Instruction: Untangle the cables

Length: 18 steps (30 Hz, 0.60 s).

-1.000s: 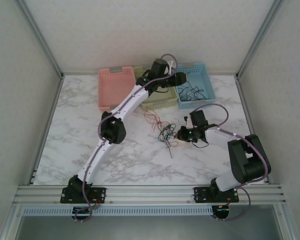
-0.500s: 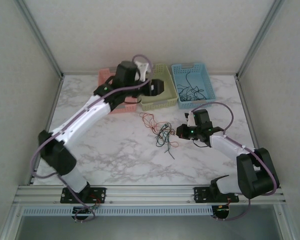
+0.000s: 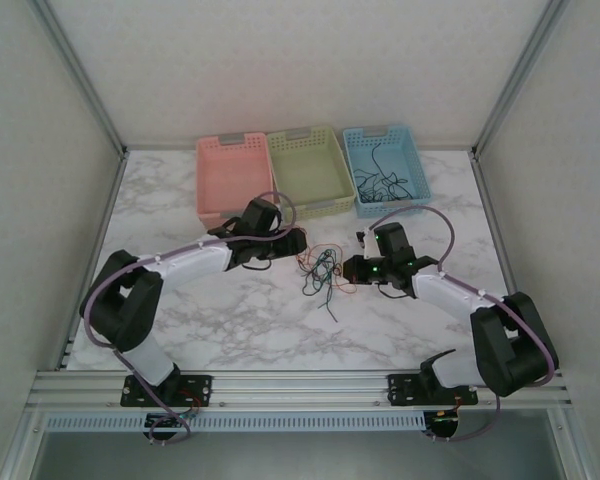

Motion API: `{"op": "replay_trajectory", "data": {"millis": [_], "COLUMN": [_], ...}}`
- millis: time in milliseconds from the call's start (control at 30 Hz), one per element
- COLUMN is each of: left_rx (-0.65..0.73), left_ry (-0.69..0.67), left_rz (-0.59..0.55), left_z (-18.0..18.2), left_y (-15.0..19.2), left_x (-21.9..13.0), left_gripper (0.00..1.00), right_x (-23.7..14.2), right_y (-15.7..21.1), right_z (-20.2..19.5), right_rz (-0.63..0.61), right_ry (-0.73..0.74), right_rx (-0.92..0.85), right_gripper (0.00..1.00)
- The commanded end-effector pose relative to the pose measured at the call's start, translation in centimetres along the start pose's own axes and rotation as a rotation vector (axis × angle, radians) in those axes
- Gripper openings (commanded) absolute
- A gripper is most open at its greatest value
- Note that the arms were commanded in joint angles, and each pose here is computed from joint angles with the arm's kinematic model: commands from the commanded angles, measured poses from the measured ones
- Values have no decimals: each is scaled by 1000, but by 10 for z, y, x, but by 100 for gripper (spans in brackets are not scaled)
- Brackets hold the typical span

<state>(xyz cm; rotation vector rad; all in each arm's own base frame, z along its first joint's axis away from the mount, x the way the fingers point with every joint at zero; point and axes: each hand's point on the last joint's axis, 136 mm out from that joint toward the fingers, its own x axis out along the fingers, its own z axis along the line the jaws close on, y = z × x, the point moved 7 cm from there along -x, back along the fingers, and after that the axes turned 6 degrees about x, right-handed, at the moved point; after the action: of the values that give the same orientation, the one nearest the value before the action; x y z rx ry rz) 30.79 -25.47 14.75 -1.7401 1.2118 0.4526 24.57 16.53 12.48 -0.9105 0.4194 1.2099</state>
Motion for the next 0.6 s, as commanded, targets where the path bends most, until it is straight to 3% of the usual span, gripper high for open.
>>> {"op": "replay_trajectory", "data": {"millis": [0,167,567], "left_rx": [-52,-71,-91], "left_ry": [-13,-54,-124], "left_rz": [-65,-47,-60], "left_z": [-3,4,16], "left_y": [-18,-19,-13], "left_x": [16,40,43], "left_gripper": [66,63,59], "right_x": [6,3,6], "right_y": [8,8,9], "right_z": [-4,-5,-8], "right_rz": [12,-5,-14], "right_ry": [24,27,41], "right_rx": [-35,-46,-45], "right_gripper": [0,0,0]}}
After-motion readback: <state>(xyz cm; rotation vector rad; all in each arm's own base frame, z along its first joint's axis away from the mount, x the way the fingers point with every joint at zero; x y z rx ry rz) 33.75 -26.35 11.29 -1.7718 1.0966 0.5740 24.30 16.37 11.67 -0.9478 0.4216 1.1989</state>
